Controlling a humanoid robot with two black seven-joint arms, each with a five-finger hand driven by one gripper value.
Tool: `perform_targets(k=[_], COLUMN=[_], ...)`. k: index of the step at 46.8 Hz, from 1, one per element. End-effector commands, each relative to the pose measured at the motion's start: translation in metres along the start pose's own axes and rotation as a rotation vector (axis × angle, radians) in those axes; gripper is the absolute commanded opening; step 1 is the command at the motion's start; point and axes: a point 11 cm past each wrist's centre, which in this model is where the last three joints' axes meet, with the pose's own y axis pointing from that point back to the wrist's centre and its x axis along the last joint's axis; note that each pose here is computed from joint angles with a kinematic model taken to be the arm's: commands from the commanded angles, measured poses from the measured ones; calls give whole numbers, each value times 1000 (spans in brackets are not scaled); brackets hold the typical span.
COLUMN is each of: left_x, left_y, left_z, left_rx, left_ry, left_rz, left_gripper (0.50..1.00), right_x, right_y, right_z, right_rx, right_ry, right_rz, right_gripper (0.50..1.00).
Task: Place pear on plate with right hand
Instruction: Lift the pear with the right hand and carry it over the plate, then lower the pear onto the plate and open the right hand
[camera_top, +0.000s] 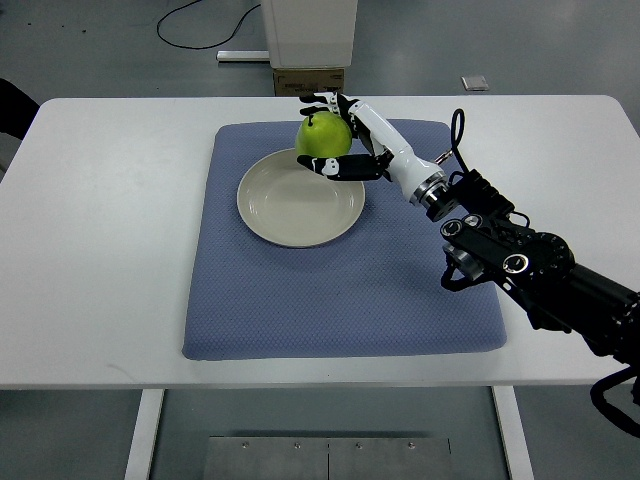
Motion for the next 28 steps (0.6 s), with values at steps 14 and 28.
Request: perform_targets(k=[14,28], left_x=[0,0], left_y=[0,0], left_z=[0,0], left_rx=[0,0], left_ry=[-1,0], left_rz=[-1,-1], left_gripper=[1000,1000], right_x=[-27,-33], right_y=[7,13], right_z=[7,15], right_rx=[-22,-44], right_ry=[0,-13], right_rz=[-92,-108], right_gripper=[500,500])
